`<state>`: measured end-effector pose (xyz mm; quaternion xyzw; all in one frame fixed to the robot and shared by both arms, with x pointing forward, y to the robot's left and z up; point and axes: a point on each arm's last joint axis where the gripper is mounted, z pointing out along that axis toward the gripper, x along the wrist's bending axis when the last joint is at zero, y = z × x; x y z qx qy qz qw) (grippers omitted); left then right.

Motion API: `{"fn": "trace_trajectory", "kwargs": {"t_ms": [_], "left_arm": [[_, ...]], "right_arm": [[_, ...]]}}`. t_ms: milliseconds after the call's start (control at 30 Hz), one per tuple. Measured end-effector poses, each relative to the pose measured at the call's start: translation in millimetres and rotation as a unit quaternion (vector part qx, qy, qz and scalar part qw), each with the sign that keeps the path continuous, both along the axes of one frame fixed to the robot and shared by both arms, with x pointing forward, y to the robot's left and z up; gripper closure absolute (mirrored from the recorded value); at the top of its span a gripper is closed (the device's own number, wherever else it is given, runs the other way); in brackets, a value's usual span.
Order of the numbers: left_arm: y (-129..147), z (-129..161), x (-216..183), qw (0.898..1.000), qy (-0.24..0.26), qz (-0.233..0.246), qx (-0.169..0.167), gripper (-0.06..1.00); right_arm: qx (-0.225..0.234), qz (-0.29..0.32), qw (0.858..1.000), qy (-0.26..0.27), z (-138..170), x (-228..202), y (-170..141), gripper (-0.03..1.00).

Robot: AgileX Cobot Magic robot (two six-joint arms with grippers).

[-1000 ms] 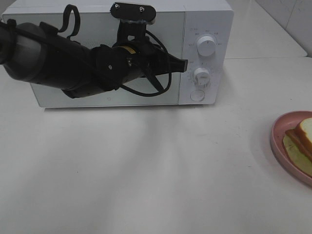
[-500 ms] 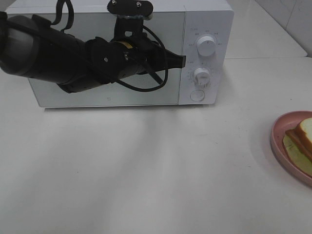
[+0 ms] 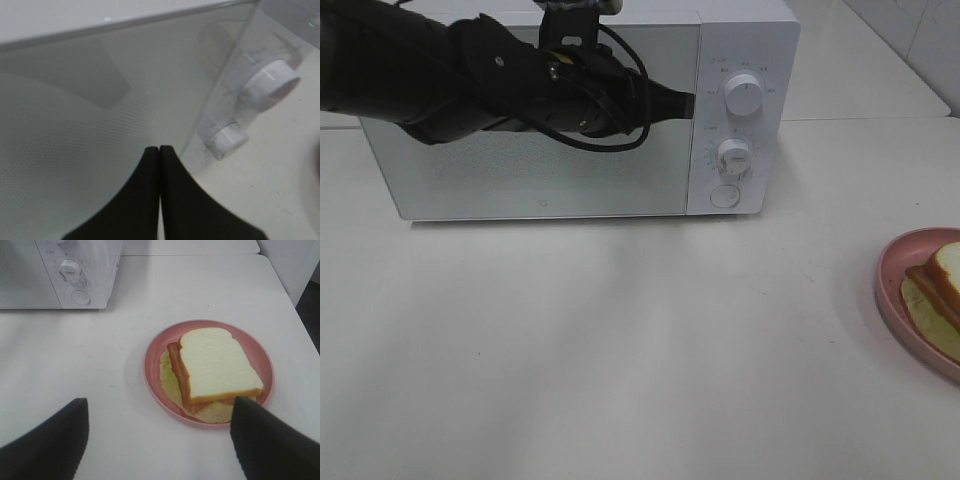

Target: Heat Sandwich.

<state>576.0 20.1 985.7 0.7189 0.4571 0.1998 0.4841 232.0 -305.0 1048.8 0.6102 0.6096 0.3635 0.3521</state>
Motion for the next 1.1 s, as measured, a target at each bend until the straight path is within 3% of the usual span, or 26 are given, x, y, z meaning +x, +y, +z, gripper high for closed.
{"fn": "trace_trajectory", "kwargs": {"t_ms": [300, 500, 633, 733, 767, 800, 833, 867, 900, 933, 1033, 1067, 1100], "left_arm": [[4.8, 26.5, -29.0, 0.992, 0.052, -0.100, 0.048, 0.94], [17.3, 36.4, -59.0, 0.974, 0.127, -0.164, 0.091, 0.94], [24.3, 41.5, -70.3, 0.965, 0.178, -0.165, 0.102, 0.94], [31.3, 45.6, -75.9, 0.959, 0.202, -0.155, 0.121, 0.69], [31.3, 45.6, -75.9, 0.959, 0.202, -0.155, 0.121, 0.69], [36.4, 47.4, -78.6, 0.956, 0.219, -0.140, 0.133, 0.43], [39.1, 48.0, -80.1, 0.954, 0.229, -0.132, 0.139, 0.28], [41.6, 48.7, -81.6, 0.952, 0.236, -0.126, 0.147, 0.17], [41.6, 48.7, -81.6, 0.952, 0.236, -0.126, 0.147, 0.17], [46.5, 49.5, -83.7, 0.948, 0.246, -0.118, 0.166, 0.03], [55.8, 52.4, -88.8, 0.937, 0.257, -0.117, 0.205, -0.02], [62.8, 54.9, -94.0, 0.926, 0.271, -0.118, 0.233, -0.03], [62.8, 54.9, -94.0, 0.926, 0.271, -0.118, 0.233, -0.03]], "right_arm": [[0.000, 0.000, 1.000, 0.000, 0.0, 0.0, 0.0, 0.21], [0.000, 0.000, 1.000, 0.000, 0.0, 0.0, 0.0, 0.21], [0.000, 0.000, 1.000, 0.000, 0.0, 0.0, 0.0, 0.21], [0.000, 0.000, 1.000, 0.000, 0.0, 0.0, 0.0, 0.21], [0.000, 0.000, 1.000, 0.000, 0.0, 0.0, 0.0, 0.21], [0.000, 0.000, 1.000, 0.000, 0.0, 0.0, 0.0, 0.21], [0.000, 0.000, 1.000, 0.000, 0.0, 0.0, 0.0, 0.21], [0.000, 0.000, 1.000, 0.000, 0.0, 0.0, 0.0, 0.21], [0.000, 0.000, 1.000, 0.000, 0.0, 0.0, 0.0, 0.21], [0.000, 0.000, 1.000, 0.000, 0.0, 0.0, 0.0, 0.21], [0.000, 0.000, 1.000, 0.000, 0.0, 0.0, 0.0, 0.21], [0.000, 0.000, 1.000, 0.000, 0.0, 0.0, 0.0, 0.21], [0.000, 0.000, 1.000, 0.000, 0.0, 0.0, 0.0, 0.21]]}}
